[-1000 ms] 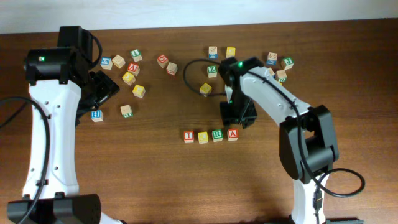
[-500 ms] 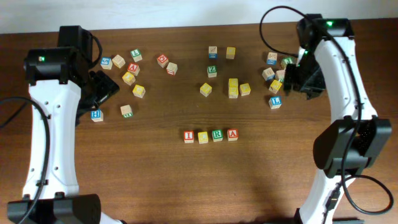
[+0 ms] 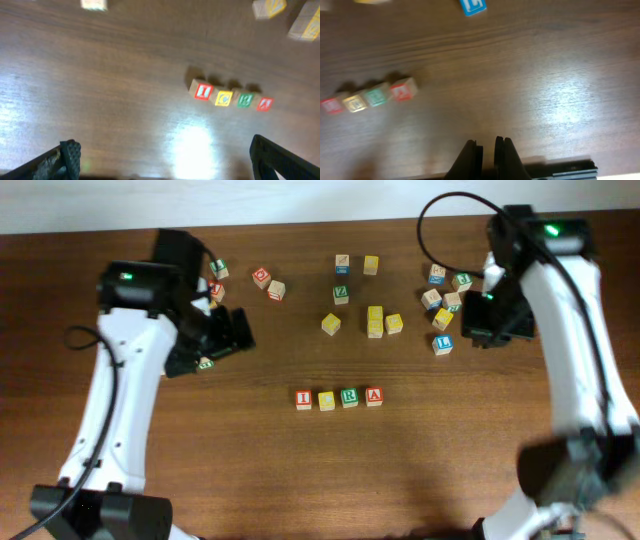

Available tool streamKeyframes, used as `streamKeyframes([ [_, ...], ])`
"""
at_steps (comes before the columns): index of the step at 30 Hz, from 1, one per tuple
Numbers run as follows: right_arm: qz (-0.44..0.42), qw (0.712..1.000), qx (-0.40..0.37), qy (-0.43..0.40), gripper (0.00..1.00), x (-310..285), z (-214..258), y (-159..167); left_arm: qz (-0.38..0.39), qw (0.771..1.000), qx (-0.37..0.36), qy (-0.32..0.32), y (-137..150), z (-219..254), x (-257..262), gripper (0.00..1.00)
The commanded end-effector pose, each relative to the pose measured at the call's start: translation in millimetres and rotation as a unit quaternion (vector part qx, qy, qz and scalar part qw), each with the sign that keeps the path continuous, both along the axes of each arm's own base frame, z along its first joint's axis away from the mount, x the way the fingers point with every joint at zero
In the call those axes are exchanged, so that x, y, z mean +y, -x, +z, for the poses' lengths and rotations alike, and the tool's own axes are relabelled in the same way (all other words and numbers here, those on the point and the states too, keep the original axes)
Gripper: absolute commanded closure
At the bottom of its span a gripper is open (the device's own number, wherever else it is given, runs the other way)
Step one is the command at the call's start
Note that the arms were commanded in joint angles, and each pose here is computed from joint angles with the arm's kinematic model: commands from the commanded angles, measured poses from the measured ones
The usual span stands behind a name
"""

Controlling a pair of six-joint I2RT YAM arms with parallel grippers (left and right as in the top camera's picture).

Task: Spell out ICRA
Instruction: 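Lower both grippers to either end of the block row, then push the row ends inward with both grippers to close gaps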

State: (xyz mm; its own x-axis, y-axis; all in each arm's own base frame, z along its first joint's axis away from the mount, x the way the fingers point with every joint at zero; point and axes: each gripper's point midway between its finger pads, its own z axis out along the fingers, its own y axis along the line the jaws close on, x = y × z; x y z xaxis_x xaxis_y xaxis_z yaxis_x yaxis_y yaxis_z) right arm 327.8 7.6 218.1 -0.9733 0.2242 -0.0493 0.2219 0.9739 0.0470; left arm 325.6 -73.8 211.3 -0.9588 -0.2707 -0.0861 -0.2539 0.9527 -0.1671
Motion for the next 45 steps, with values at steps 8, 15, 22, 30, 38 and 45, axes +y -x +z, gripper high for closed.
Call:
streamKeyframes([
  [8,0.019,0.990,-0.016,-0.142,0.96,49,-117,23,-0.021,0.997,0.064,-0.039,28,-127,-15,0.92],
  [15,0.033,0.981,-0.045,-0.188,0.96,68,-162,25,-0.052,0.998,0.014,-0.013,19,-171,-45,1.00],
  [22,0.059,0.978,-0.058,-0.191,0.96,98,-179,10,-0.030,0.999,0.032,0.018,11,-196,-59,1.00],
  [30,0.071,0.972,-0.039,-0.218,0.96,114,-207,5,-0.044,0.999,0.003,0.027,-1,-198,-72,1.00],
  [38,0.100,0.970,-0.042,-0.217,0.96,132,-207,8,-0.075,0.997,0.018,0.020,10,-215,-93,1.00],
  [45,0.099,0.970,-0.041,-0.217,0.96,132,-207,9,-0.076,0.997,0.021,0.020,10,-217,-93,1.00],
])
